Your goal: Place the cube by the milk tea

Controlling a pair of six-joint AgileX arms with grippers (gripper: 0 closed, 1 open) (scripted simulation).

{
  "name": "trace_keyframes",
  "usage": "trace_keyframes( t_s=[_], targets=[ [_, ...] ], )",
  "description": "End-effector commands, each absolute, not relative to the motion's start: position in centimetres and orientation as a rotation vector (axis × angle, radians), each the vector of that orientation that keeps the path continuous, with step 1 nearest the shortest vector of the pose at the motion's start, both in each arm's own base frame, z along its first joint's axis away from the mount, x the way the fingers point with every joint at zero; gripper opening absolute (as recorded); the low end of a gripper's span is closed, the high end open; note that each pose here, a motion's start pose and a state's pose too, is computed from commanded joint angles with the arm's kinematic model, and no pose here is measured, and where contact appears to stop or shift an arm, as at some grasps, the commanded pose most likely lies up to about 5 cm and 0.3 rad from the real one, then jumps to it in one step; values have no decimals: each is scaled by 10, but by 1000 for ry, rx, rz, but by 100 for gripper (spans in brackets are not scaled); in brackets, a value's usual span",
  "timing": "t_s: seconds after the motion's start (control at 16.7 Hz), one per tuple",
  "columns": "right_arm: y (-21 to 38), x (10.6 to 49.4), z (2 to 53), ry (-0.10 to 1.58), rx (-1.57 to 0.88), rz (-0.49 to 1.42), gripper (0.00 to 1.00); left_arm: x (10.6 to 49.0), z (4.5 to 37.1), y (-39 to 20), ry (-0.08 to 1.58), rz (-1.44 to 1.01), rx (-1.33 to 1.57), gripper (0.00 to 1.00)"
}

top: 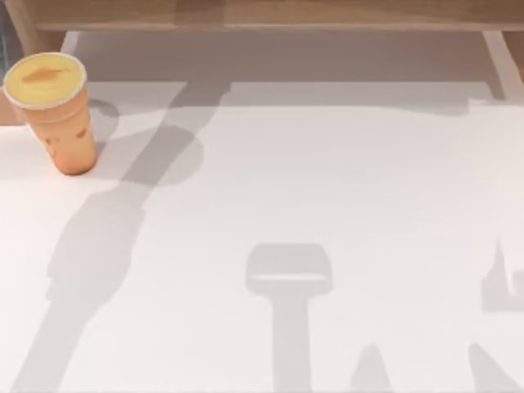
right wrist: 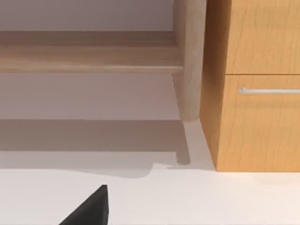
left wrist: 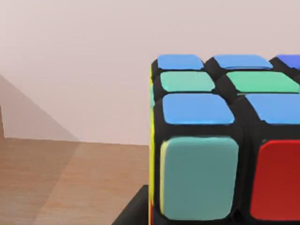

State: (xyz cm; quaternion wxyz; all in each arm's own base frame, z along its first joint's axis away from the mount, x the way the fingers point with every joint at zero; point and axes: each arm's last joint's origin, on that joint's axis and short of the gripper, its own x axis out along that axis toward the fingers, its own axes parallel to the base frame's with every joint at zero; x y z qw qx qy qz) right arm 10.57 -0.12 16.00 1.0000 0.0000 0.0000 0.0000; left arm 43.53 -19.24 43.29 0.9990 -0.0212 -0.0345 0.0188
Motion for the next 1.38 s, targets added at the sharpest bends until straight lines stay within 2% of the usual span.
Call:
trace_keyframes(
  t_s=[0.3, 0.54, 0.72, 1.02, 1.2, 1.38],
  targets=[
    [-1, 106, 160, 0, 0, 0, 100, 450, 475, -69, -88, 289, -36, 0],
    [-1, 106, 160, 0, 0, 0, 100, 460, 465, 49, 85, 530, 45, 0],
    [-1, 106, 160, 0, 0, 0, 100, 464, 422, 133, 365, 665, 110, 0],
    [-1, 106, 160, 0, 0, 0, 100, 457, 310, 230, 982, 672, 120, 0],
    [-1, 106, 160, 0, 0, 0, 100, 453, 246, 245, 1305, 534, 68, 0],
    [-1, 106, 160, 0, 0, 0, 100, 458, 204, 226, 1515, 345, 12, 0]
  ],
)
